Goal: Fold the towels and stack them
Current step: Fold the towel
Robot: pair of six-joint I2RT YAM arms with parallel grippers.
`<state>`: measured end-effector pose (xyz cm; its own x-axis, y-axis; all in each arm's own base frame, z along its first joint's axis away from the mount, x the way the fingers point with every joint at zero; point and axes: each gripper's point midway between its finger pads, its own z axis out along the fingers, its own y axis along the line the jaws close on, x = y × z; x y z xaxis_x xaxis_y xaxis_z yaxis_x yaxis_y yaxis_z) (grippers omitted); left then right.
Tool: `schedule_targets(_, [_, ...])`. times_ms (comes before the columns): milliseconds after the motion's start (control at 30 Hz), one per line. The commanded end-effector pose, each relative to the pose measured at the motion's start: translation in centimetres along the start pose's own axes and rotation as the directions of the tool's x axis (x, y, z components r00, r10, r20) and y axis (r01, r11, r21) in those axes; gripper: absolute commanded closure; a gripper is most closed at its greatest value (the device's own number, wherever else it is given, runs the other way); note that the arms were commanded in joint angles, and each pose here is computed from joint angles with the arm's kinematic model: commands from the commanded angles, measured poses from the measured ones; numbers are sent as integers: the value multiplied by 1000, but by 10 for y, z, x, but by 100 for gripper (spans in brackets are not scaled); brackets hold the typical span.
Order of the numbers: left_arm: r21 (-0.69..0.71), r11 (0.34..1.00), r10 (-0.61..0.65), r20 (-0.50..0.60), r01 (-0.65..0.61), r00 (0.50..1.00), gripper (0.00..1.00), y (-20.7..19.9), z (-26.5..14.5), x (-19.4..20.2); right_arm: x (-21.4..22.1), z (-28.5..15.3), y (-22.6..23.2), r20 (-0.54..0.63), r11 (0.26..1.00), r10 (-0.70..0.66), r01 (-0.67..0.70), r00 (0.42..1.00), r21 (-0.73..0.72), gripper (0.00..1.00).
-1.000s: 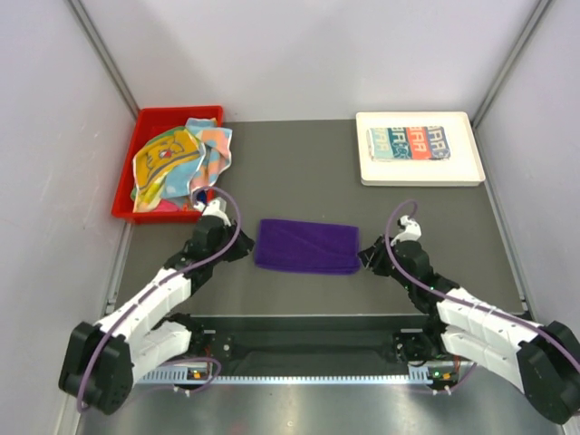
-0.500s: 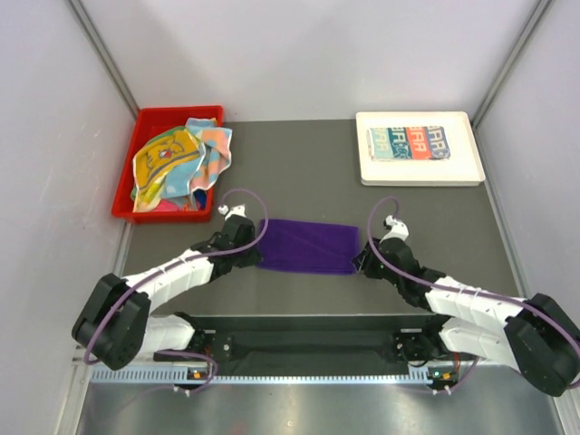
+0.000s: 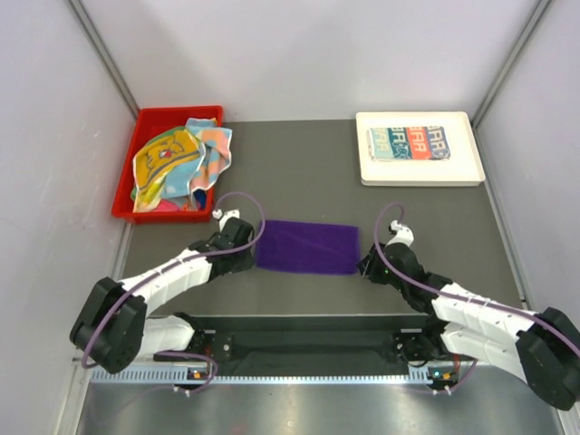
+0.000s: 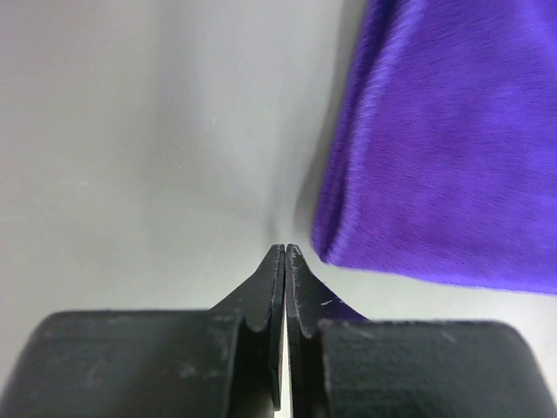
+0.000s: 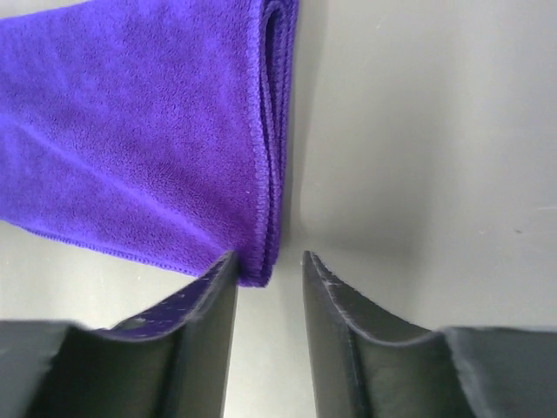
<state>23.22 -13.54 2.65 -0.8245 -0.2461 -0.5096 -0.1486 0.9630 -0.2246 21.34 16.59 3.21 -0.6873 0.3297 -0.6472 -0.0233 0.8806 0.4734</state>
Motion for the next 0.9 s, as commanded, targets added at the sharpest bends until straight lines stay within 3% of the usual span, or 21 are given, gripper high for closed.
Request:
schedule_targets(0, [61,998,3,103,-10,995,97,-24,-33,-44,-29,-10,15,76,1000,-28,29,997,-11,59])
schedule_targets(233, [176,982,46,88,-61,995,95,-69,-55,-54,-70,-8,19,125,996,-78,72,989,56,53])
schedule_targets(533, [211,972,95,30,-100,995,98,-101,-18,-23,-88,48,25,55,988,-113,106,992,108,56])
schedule_targets(667, [167,981,103,8,-102,995,99,-90,0,-8,-92,62,26,48,987,-112,106,993,119,57])
schedule_targets(867, [63,993,103,-37,-100,994,100,-58,15,14,-93,69,22,42,986,-109,102,993,129,73])
